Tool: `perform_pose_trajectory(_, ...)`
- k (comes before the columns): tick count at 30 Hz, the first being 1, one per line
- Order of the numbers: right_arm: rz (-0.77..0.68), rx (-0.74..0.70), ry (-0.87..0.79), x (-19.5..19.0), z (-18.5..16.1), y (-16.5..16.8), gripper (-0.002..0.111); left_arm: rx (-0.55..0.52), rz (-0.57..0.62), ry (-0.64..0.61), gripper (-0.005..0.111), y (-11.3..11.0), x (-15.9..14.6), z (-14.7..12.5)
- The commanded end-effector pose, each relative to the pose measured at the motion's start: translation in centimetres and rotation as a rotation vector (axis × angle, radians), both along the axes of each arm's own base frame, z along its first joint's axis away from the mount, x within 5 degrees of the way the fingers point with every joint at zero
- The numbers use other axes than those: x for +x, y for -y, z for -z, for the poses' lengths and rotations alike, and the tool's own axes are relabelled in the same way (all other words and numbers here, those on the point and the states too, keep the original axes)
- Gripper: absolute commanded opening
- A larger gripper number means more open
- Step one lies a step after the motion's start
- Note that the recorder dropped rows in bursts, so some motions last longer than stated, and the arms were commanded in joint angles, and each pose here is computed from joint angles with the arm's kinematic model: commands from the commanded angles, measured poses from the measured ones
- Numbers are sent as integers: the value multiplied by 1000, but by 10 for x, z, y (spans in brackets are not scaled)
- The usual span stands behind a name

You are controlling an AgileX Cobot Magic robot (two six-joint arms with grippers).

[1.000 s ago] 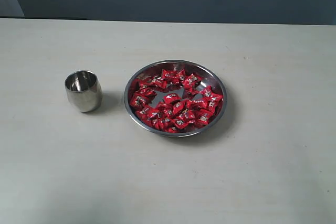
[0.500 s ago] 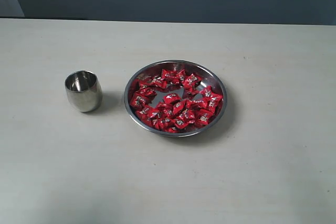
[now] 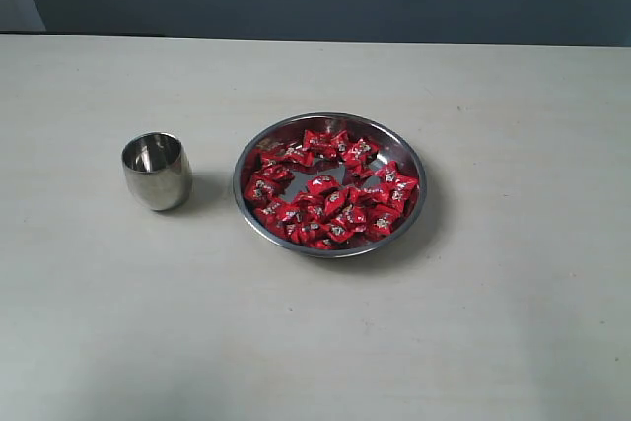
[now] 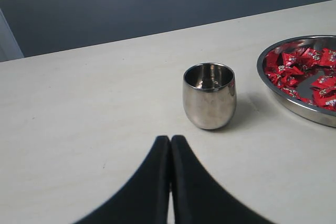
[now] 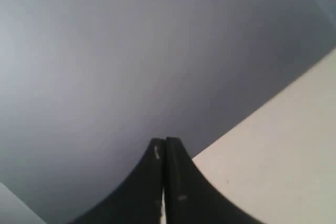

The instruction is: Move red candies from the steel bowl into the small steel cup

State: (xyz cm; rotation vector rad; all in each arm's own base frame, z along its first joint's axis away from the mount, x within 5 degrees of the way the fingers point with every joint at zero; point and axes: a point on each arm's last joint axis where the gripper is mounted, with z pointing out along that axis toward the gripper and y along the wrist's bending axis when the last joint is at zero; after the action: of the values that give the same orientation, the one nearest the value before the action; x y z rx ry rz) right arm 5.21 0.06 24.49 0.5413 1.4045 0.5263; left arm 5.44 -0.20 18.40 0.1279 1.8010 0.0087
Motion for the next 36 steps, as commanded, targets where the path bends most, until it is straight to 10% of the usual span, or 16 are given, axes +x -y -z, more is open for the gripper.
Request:
perform_pose_trajectory(1,-19,-232,-35,11,-51,-2,0,-8,3,14,0,0,0,-1)
perform_pose_trajectory(11,-514,-481,-377,150,-115,-27,0,-8,3,14,0,0,0,-1)
perform_pose_trajectory(21,-897,-908,-708,324,-6,-159,0,-8,3,14,0,0,0,-1)
perform_pose_trajectory(28,-969,-1030,-1315,338,69,-185,0,-8,3,14,0,0,0,-1)
perform_pose_trajectory(33,-1150,-938,-1295,329,69,-201,8,-8,3,14,0,0,0,-1)
perform_pose_trajectory(36,-1262,-891,-1244,321,67,-216,35,-8,3,14,0,0,0,-1)
